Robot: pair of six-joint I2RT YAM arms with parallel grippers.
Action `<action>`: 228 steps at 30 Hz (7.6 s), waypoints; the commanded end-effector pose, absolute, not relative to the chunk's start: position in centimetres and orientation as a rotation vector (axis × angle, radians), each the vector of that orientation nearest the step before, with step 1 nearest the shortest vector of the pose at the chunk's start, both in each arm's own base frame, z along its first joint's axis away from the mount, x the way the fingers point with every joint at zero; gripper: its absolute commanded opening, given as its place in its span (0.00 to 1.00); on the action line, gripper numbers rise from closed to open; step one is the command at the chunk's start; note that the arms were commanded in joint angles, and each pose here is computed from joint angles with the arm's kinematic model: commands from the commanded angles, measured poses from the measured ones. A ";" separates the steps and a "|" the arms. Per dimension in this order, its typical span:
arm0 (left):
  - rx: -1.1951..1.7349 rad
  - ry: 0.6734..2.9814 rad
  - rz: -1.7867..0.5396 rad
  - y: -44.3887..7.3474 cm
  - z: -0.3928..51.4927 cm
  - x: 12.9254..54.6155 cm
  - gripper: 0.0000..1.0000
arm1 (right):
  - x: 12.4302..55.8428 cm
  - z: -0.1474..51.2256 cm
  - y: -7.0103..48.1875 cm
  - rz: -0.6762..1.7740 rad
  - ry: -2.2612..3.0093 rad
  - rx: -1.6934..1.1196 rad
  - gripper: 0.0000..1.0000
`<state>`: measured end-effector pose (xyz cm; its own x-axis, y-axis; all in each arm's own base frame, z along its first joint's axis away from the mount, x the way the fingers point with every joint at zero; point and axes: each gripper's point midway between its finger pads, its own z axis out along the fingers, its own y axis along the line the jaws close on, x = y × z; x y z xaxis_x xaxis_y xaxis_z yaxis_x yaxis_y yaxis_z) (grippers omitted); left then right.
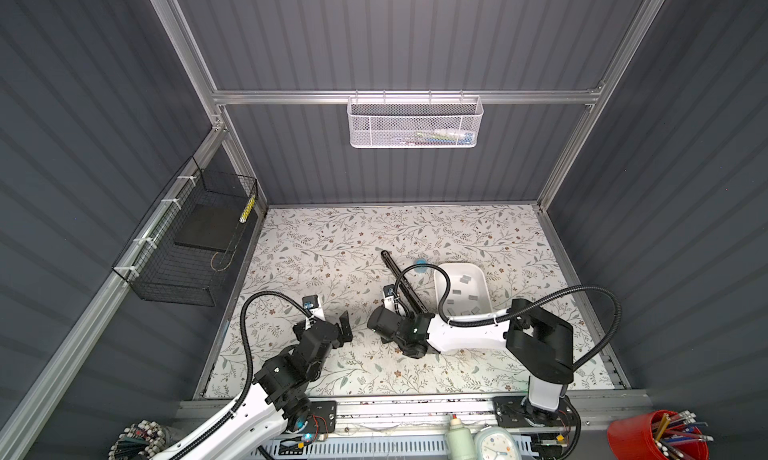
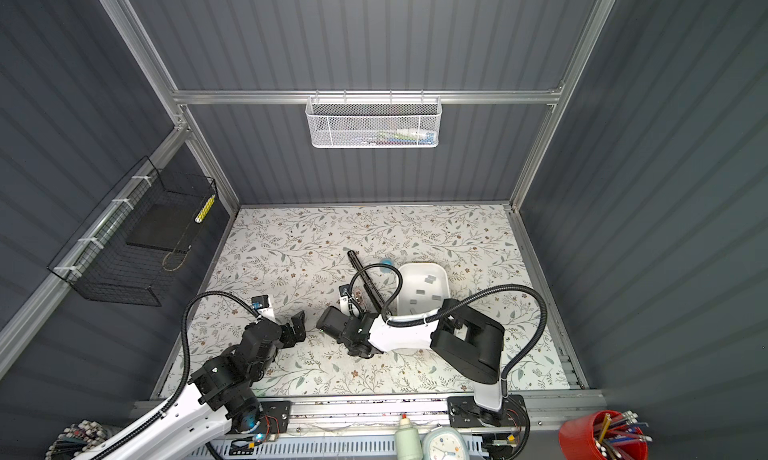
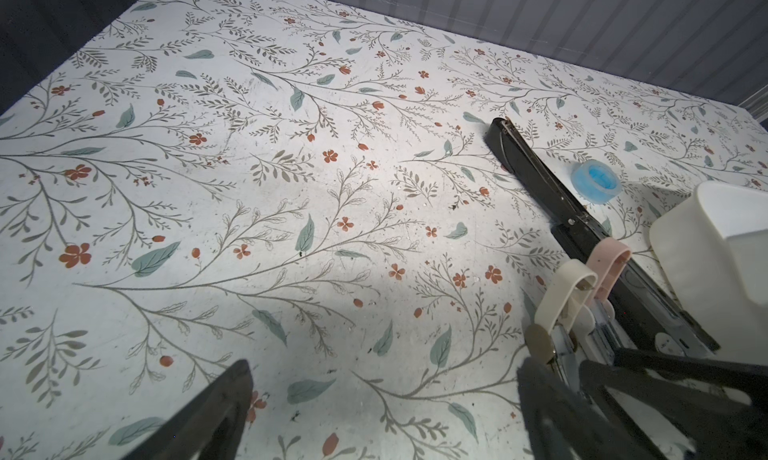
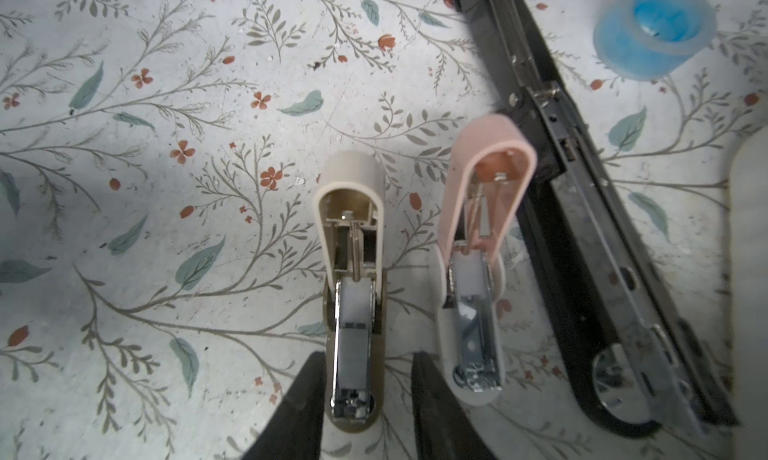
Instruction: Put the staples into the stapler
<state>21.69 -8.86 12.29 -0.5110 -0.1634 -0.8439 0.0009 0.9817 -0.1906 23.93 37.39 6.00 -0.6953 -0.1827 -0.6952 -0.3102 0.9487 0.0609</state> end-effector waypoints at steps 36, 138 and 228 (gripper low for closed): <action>-0.137 2.084 -0.227 -9.0 13.4 21.8 1.00 | 24.4 3.2 35.3 0.099 2.418 -0.281 0.31; 0.082 2.168 -0.263 -13.0 18.5 35.8 1.00 | 35.7 5.6 15.6 0.177 2.687 -0.023 0.46; 0.095 2.096 -0.211 -11.9 20.5 35.1 1.00 | 33.7 2.0 17.2 0.096 2.867 -0.170 0.50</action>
